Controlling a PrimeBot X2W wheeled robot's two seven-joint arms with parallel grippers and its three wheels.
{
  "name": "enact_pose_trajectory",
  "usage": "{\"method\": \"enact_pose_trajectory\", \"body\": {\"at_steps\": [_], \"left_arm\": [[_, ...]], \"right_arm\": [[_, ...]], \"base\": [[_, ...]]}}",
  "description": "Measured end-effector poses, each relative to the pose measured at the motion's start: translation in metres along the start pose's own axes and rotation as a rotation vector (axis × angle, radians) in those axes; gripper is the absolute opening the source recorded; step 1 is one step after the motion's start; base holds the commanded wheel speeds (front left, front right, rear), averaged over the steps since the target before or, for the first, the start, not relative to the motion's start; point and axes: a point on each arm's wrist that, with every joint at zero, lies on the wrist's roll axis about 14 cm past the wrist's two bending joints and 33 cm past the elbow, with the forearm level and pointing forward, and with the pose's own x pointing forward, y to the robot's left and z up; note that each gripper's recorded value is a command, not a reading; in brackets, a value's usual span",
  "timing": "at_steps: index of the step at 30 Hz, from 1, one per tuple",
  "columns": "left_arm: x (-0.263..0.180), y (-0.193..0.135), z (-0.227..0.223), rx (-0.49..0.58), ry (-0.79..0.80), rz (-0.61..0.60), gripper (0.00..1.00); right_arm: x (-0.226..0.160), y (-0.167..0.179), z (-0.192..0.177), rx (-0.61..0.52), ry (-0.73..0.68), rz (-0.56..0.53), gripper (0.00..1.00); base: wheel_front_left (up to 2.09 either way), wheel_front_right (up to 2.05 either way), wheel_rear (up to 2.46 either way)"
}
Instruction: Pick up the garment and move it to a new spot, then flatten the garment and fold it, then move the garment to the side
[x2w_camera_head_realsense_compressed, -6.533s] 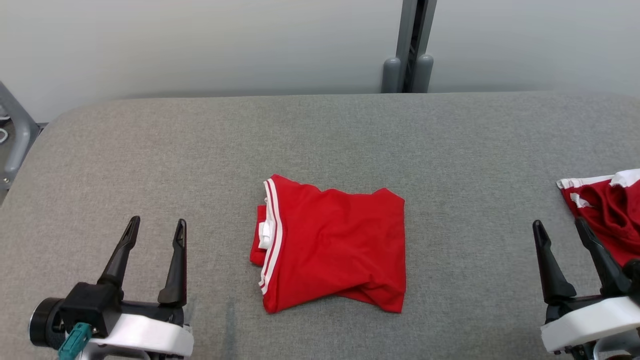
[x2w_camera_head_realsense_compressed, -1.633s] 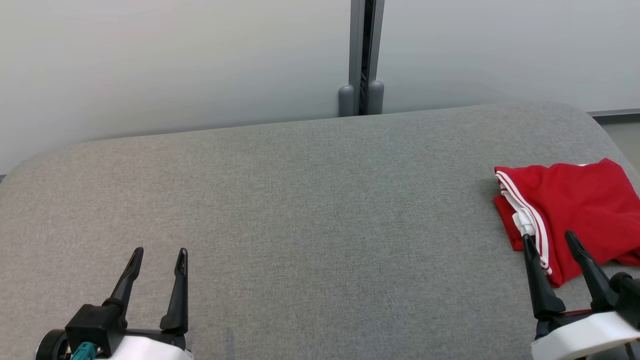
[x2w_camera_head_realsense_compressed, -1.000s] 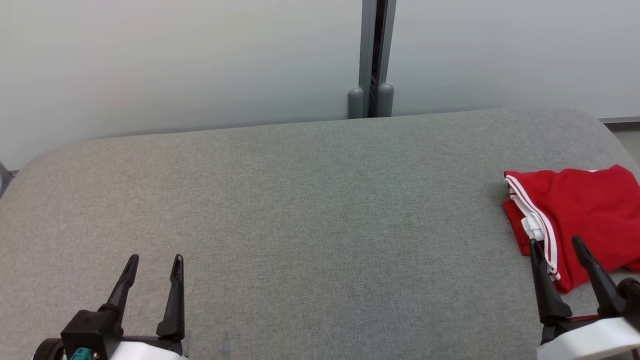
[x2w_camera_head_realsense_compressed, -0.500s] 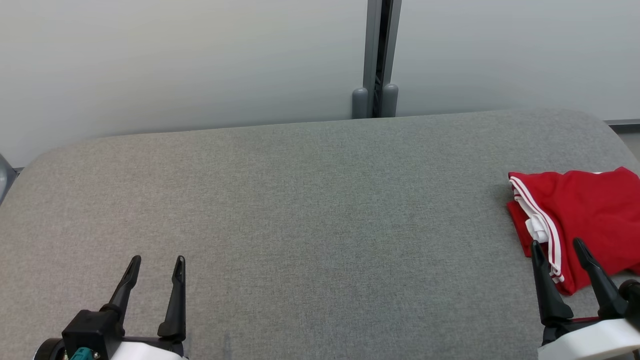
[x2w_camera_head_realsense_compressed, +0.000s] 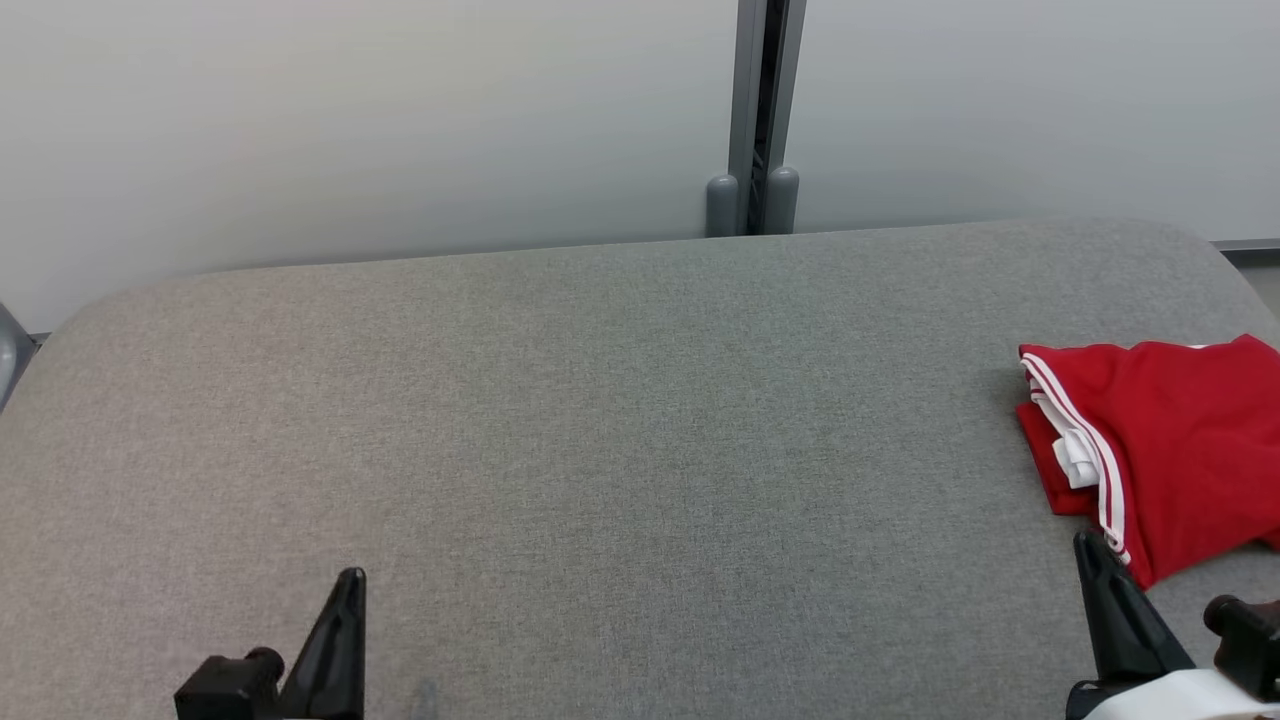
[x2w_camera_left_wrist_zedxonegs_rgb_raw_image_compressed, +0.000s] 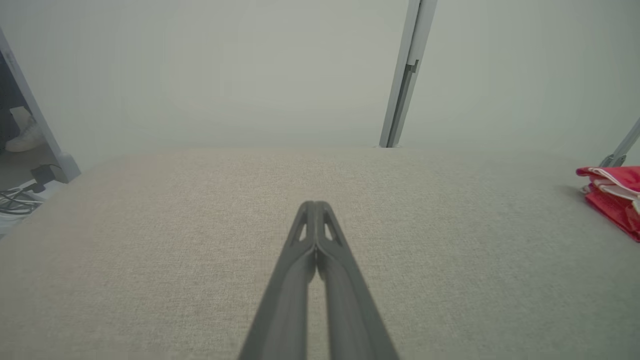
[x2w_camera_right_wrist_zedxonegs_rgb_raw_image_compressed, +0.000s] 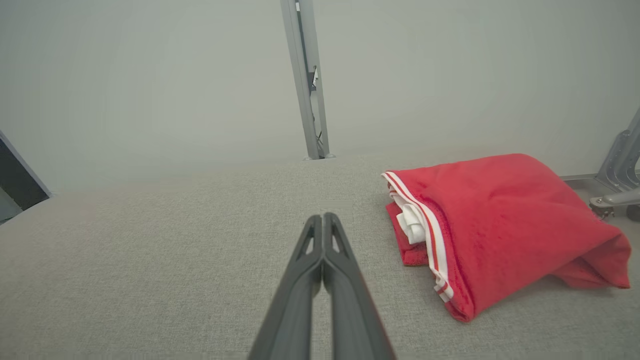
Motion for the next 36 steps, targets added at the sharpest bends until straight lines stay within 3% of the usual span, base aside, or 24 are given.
{"method": "enact_pose_trajectory", "body": {"at_steps": [14,36], "left_arm": [[-0.001,0.006,-0.021,-0.251,0.089,0.023,0.00],[0.009,0.015,-0.019,-0.590,0.098,0.039,0.00]], "right_arm": [[0.000,0.002,-0.014,0.257,0.025,0.009,0.00],[0.010,0.002,-0.012,0.591,-0.001,0.019,0.00]], "base": [[0.00,0.00,0.00],[0.00,0.00,0.00]]}}
